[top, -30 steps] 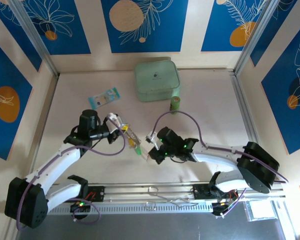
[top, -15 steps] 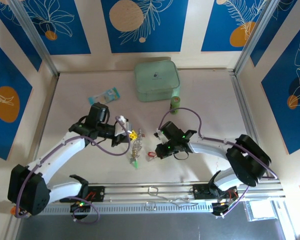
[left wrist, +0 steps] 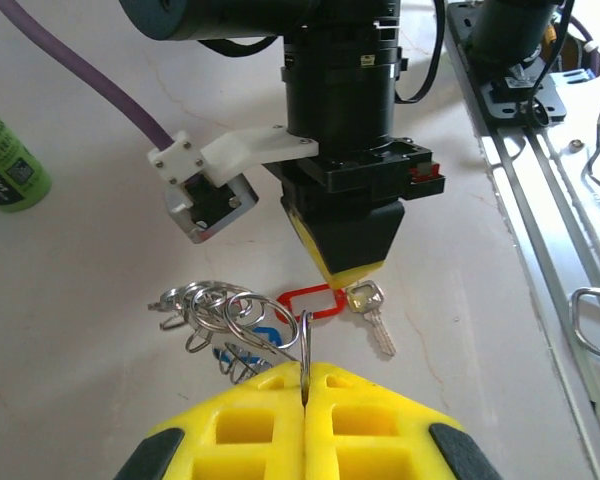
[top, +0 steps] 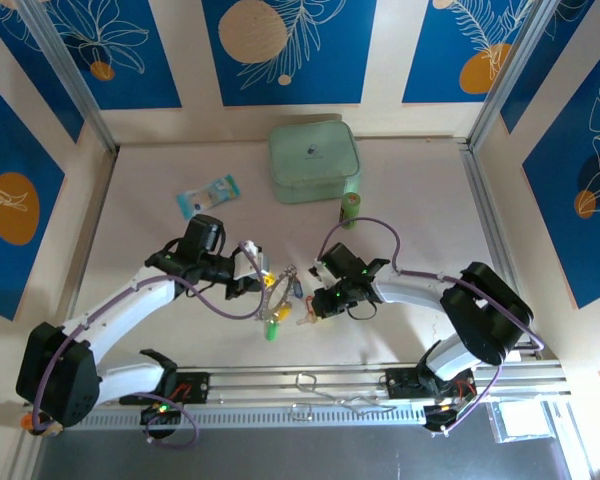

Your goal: Put the keys on the keyring

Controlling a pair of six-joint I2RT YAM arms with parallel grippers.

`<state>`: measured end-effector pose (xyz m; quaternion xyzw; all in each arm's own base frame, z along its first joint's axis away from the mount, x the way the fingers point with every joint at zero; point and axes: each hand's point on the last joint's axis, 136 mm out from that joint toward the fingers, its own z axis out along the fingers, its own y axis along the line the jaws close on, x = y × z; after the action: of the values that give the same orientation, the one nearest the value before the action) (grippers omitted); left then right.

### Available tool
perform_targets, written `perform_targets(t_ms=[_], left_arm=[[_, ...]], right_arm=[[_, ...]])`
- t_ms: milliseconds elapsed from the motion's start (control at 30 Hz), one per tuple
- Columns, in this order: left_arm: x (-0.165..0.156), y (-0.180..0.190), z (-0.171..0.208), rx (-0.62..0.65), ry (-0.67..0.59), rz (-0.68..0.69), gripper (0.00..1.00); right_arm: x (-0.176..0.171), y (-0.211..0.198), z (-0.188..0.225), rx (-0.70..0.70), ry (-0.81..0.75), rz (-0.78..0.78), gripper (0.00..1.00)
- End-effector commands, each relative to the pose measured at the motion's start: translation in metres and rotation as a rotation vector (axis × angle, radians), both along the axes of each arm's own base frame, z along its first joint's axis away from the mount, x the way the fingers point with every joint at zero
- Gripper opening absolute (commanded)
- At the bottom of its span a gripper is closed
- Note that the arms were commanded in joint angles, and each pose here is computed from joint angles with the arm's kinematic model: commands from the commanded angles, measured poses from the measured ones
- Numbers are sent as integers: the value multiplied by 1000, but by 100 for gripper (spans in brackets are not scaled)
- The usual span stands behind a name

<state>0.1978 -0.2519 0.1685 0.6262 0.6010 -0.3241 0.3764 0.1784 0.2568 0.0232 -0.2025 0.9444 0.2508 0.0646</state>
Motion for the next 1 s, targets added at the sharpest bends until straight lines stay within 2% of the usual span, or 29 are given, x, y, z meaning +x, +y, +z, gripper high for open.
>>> perform_targets(t_ms=[0, 167, 633, 967], left_arm=[[3, -2, 7, -19, -61, 13, 0], [7, 0, 7, -12, -71, 31, 0], [9, 0, 6, -4, -59, 46, 0], [10, 0, 6, 0, -61, 51, 0]], right_arm=[[-2, 3, 3, 12, 34, -1, 11], [-2, 3, 4, 10, 34, 4, 18], [-2, 2, 2, -13, 31, 17, 18], [-2, 4, 3, -12, 33, 35, 6]])
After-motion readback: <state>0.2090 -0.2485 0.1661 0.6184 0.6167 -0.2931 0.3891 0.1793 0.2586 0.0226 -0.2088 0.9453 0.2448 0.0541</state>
